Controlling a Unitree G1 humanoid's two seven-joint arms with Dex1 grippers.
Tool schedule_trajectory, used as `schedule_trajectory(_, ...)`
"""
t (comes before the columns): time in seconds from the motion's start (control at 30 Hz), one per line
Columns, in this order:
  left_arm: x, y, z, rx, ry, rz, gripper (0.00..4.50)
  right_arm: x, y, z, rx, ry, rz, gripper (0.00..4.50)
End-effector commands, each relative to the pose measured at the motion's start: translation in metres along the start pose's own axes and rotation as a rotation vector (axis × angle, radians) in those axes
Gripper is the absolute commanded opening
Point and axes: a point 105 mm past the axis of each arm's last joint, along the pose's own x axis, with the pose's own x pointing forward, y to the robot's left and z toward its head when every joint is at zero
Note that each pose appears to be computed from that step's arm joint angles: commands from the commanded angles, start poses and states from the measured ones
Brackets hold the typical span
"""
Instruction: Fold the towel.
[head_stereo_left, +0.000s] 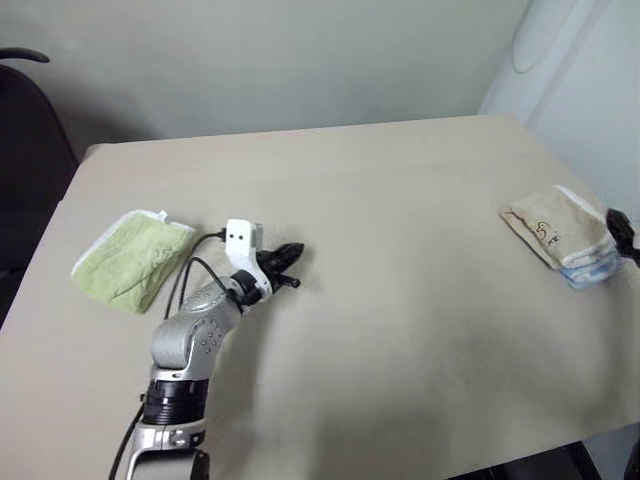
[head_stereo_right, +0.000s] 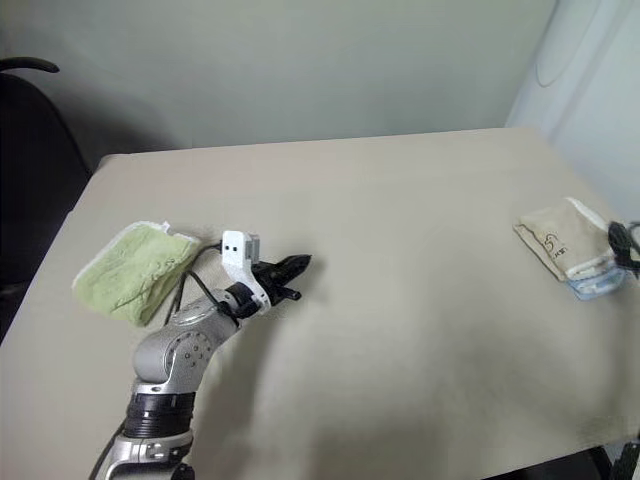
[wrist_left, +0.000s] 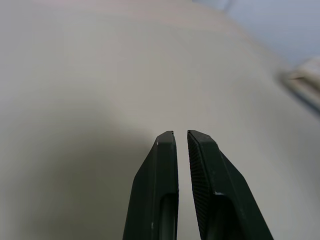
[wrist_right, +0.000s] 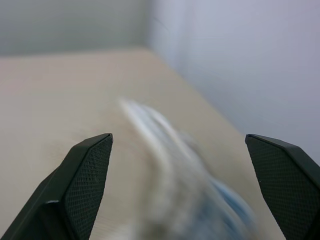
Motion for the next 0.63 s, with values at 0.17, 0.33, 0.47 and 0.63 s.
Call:
schedule_trajectory(0.17,-0.031,0.024,0.015,0.254,-0.041,0.020,0.48,-0.002,0.175,-0.005,-0.026,-0.011,0.655,4.48)
schedule_trajectory(0.33,-0.051,0.024,0.006,0.268,-0.025,0.012,0.48,0.007,0.216,-0.020,0.033,0.008,0.742,4.48)
schedule_trajectory(0.47,-0.063,0.022,0.001,0.236,-0.031,0.059,0.48,0.005,0.232,-0.031,0.048,0.034,0.803,4.48)
schedule_trajectory(0.63,-0.071,0.015,-0.005,0.208,-0.022,0.078,0.48,0.004,0.234,-0.035,0.055,0.048,0.815,4.48)
